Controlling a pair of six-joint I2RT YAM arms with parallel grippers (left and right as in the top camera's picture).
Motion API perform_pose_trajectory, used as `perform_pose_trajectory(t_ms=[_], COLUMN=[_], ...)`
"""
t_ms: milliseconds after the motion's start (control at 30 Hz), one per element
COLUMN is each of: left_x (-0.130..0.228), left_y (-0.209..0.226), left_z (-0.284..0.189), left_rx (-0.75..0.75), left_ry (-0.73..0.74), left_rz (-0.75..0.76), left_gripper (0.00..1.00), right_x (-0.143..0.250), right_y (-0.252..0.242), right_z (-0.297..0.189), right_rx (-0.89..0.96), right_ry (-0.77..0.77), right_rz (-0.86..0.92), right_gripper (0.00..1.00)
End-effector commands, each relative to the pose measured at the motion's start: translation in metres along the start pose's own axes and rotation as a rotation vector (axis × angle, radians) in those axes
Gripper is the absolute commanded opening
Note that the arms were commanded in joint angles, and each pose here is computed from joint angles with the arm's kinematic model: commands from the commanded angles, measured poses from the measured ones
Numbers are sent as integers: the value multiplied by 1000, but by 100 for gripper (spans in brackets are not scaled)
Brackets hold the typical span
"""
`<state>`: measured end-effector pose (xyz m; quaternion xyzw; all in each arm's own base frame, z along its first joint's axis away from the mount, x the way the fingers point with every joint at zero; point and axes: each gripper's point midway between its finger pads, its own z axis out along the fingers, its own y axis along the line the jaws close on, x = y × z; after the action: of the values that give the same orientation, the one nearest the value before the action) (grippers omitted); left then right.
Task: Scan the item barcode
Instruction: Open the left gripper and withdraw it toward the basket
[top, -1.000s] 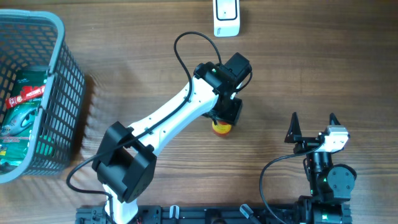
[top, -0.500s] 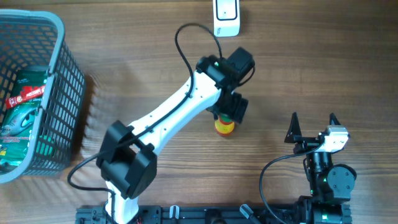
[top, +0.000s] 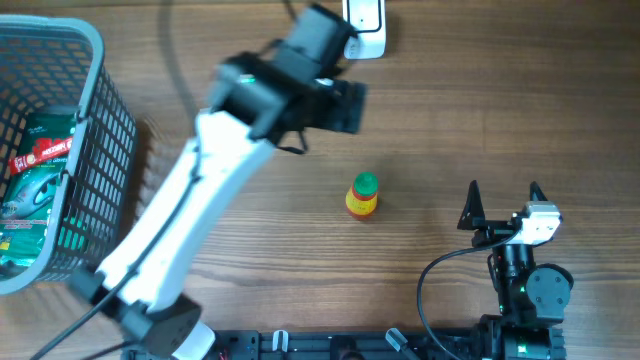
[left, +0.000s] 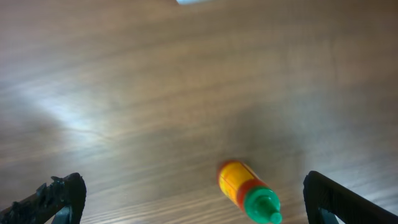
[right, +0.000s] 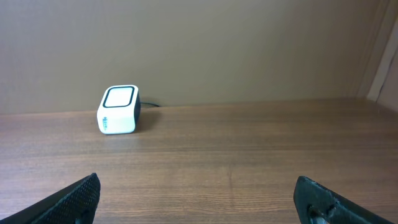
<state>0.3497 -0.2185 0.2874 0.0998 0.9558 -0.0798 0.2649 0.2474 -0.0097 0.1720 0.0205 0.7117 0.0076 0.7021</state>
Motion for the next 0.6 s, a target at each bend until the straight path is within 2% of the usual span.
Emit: perform_pose_trajectory(t_ms=[0, 133, 267, 433, 567], left_x=[-29, -42, -41, -28, -3], left_y=[53, 110, 168, 230, 283], left_z=[-50, -89, -128, -159, -164], left_rx=[-44, -102, -178, -285, -370], left_ry=[-160, -283, -384, -463, -451], left_rz=[-115, -253, -433, -633, -857], left_gripper=[100, 100, 100, 100, 100], right_x=[-1, -1, -1, -1, -1], right_y=[0, 0, 0, 0, 0], right_z=[0, 0, 0, 0, 0], right_rx=[4, 4, 4, 4, 4], right_ry=[-6, -6, -6, -6, -6], right_rz=[-13, -13, -13, -13, -13], right_gripper=[100, 100, 100, 99, 100])
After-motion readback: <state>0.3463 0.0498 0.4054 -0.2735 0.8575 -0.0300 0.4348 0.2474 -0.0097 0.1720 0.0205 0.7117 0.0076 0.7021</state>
